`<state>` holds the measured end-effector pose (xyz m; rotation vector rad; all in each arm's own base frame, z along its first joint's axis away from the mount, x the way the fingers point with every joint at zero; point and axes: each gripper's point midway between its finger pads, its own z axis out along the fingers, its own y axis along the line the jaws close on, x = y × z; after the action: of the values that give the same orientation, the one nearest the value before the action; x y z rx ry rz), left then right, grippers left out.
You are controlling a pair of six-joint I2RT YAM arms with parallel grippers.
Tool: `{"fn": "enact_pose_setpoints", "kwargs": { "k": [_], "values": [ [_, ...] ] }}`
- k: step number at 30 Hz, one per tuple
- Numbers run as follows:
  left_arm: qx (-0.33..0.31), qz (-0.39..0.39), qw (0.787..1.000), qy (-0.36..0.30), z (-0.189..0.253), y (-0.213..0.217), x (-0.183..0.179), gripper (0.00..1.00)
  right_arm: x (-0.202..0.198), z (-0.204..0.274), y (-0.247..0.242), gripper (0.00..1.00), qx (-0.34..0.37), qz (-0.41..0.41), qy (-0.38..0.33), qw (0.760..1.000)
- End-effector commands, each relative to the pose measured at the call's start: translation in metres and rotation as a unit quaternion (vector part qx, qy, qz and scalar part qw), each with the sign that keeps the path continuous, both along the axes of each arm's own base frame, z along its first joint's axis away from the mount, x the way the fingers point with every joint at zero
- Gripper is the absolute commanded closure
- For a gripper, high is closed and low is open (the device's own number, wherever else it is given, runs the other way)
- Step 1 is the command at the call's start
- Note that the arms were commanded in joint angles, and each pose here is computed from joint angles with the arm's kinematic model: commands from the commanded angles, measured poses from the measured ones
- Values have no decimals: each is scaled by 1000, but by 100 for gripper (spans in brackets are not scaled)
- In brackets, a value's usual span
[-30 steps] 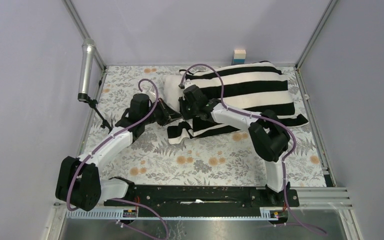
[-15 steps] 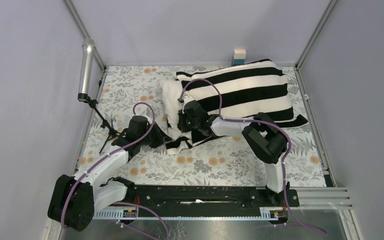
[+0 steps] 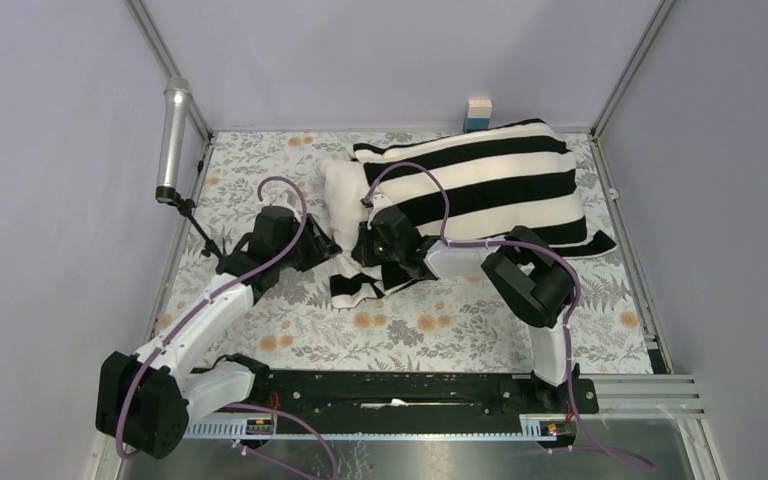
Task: Put the pillow into the pillowcase
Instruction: Stuff the pillow into the pillowcase.
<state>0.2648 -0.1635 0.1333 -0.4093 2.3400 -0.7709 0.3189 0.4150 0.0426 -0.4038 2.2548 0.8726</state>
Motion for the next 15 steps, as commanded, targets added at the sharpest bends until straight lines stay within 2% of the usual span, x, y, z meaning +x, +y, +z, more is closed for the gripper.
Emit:
{"fn": "enact_pose_setpoints", "kwargs": {
  "k": [1,10,11,13,15],
  "values": [
    [59,40,997,-5,-4,14,27,58,-33,-73,-46,100,-92,-37,111,989],
    [45,29,999,3,-40,-17,48,53,-27,-53,-40,100,-83,-37,98,991],
    [43,30,999,5,-44,-18,49,54,-26,-51,-41,100,-83,-38,96,991],
    [50,33,998,18,-54,-15,46,66,-24,-48,-42,100,-85,-43,91,991],
    [64,45,997,27,-64,-7,40,70,-23,-45,-45,100,-91,-44,86,991]
  ]
}}
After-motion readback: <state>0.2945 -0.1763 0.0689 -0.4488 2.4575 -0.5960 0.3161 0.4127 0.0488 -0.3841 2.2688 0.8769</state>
